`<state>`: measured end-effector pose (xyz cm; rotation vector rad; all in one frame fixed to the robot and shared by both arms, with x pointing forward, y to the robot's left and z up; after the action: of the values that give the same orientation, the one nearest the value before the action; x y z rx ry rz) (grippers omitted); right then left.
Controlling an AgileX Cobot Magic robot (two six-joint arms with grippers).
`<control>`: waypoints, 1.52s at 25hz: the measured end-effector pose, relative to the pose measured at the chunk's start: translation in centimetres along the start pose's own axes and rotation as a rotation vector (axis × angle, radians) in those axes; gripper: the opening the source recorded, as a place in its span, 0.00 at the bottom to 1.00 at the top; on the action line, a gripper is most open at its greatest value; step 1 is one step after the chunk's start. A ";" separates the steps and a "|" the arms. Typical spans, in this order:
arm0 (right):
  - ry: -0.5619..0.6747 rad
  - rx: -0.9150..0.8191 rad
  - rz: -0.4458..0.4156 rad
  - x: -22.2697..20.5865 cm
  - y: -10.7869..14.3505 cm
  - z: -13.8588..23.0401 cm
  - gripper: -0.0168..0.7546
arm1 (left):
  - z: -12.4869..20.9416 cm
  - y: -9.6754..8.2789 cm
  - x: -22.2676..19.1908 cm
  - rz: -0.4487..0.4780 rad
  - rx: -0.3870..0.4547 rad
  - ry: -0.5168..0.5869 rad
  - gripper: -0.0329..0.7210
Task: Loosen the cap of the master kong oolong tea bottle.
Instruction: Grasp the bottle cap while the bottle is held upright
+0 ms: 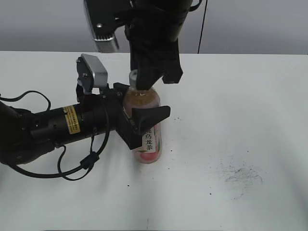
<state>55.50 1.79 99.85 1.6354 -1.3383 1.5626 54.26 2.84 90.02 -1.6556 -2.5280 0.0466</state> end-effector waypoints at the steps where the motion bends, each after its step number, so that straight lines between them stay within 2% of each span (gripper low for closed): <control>1: 0.000 0.057 -0.002 0.0 0.0 0.0 0.38 | 0.0 -0.1 0.0 0.003 -0.001 0.001 0.63; 12: 0.000 0.749 0.005 0.1 0.0 -0.1 0.38 | 0.1 -0.2 0.0 0.009 -0.007 0.003 0.63; 15: 0.000 0.807 0.007 0.1 -0.1 -0.1 0.38 | 0.0 -0.1 0.0 0.009 -0.007 0.003 0.63; 17: 0.000 0.766 0.008 0.2 -0.1 -0.1 0.38 | 0.0 -0.2 0.0 0.010 -0.008 0.003 0.63; 20: 0.002 0.537 0.004 0.2 0.0 -0.1 0.41 | 0.0 -0.2 -0.1 0.013 -0.012 0.003 0.63; 24: 0.008 0.103 0.008 0.1 -0.1 0.0 0.66 | 0.0 -0.3 -0.1 0.020 -0.016 0.005 0.63; 27: 0.014 -0.240 0.011 0.0 -0.1 0.1 0.73 | 0.0 -0.3 -0.1 0.023 -0.019 0.005 0.63; 30: 0.016 -0.532 0.015 0.0 -0.1 0.2 0.73 | 0.0 -0.3 -0.1 0.023 -0.019 0.005 0.63; 34: 0.013 -0.880 0.018 0.0 -0.1 0.2 0.66 | 0.0 -0.3 -0.1 0.024 -0.019 0.005 0.63; 38: 0.010 -1.147 0.019 0.0 -0.1 0.2 0.62 | 0.0 -0.3 -0.1 0.025 -0.020 0.005 0.63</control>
<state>55.69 1.69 99.86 0.8584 -1.7371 0.5260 54.02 2.59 90.05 -1.6921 -2.5122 0.0195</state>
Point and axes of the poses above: a point on each arm's last joint axis where the gripper is mounted, x pointing back along that axis away from the gripper, y along the wrist's bending axis when the last joint is at zero, z = x × y, the point moved 8 cm from there along -x, pointing out along that axis toward the gripper
